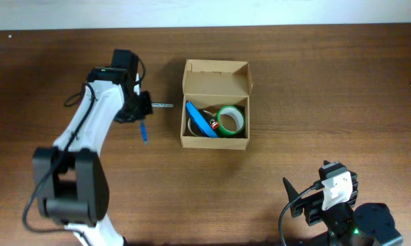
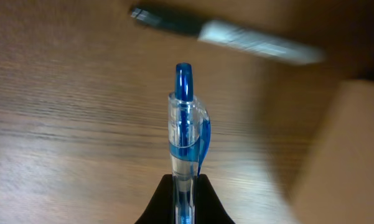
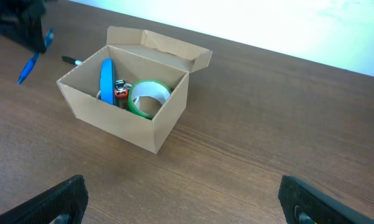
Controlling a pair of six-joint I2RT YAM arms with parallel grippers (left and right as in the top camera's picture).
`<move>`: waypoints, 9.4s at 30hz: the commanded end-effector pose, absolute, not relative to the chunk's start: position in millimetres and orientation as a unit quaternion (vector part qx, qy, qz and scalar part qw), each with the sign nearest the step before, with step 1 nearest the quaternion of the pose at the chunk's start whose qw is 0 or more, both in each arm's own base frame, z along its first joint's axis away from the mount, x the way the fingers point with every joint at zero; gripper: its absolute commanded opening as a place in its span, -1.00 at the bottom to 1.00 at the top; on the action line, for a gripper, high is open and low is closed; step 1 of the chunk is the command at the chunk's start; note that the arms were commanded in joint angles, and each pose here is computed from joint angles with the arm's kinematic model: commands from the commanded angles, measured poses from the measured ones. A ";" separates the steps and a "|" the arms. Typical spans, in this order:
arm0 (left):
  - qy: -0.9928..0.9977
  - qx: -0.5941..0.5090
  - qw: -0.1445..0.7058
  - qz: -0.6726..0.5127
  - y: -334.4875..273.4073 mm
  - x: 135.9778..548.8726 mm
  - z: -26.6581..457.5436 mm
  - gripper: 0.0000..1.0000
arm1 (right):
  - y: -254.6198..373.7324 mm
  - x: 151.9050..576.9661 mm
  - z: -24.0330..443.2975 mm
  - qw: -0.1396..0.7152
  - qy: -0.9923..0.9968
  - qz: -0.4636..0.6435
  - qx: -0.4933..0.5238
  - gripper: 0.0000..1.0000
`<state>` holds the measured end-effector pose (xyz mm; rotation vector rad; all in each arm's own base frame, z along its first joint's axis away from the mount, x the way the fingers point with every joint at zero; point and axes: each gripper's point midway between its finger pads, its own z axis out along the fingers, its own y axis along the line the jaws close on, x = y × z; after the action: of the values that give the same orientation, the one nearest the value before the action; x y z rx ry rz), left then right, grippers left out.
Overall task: Pack container
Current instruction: 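Carry the blue pen into the box and release it upright, then move the left gripper to the black Sharpie marker and grasp it, then carry the Sharpie into the box and release it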
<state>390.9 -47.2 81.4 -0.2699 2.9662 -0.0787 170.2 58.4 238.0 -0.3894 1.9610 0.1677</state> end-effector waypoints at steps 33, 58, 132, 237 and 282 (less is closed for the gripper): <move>0.839 -0.471 0.150 -0.229 -265.5 386.9 135.5 -0.95 | 55.2 171.1 238.5 0.541 0.824 0.066 -0.154 0.99; 0.755 -0.582 0.206 -0.223 -262.9 415.4 108.3 -0.97 | 55.2 171.1 238.5 0.541 0.824 0.066 -0.154 0.98; 0.754 -0.636 0.144 -0.083 -57.0 424.0 111.6 0.99 | 55.2 171.1 238.5 0.541 0.824 0.066 -0.154 0.98; 0.740 -0.617 0.130 -0.233 -276.8 413.3 136.3 -0.93 | 55.2 171.1 238.5 0.541 0.824 0.066 -0.154 0.98; 0.782 -0.546 0.167 -0.250 -280.4 416.7 158.9 0.06 | 55.2 171.1 238.5 0.541 0.824 0.066 -0.154 0.98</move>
<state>422.5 -284.4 104.0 -1.7395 2.1991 -0.6329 170.2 58.4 238.0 -0.3893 1.9606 0.1678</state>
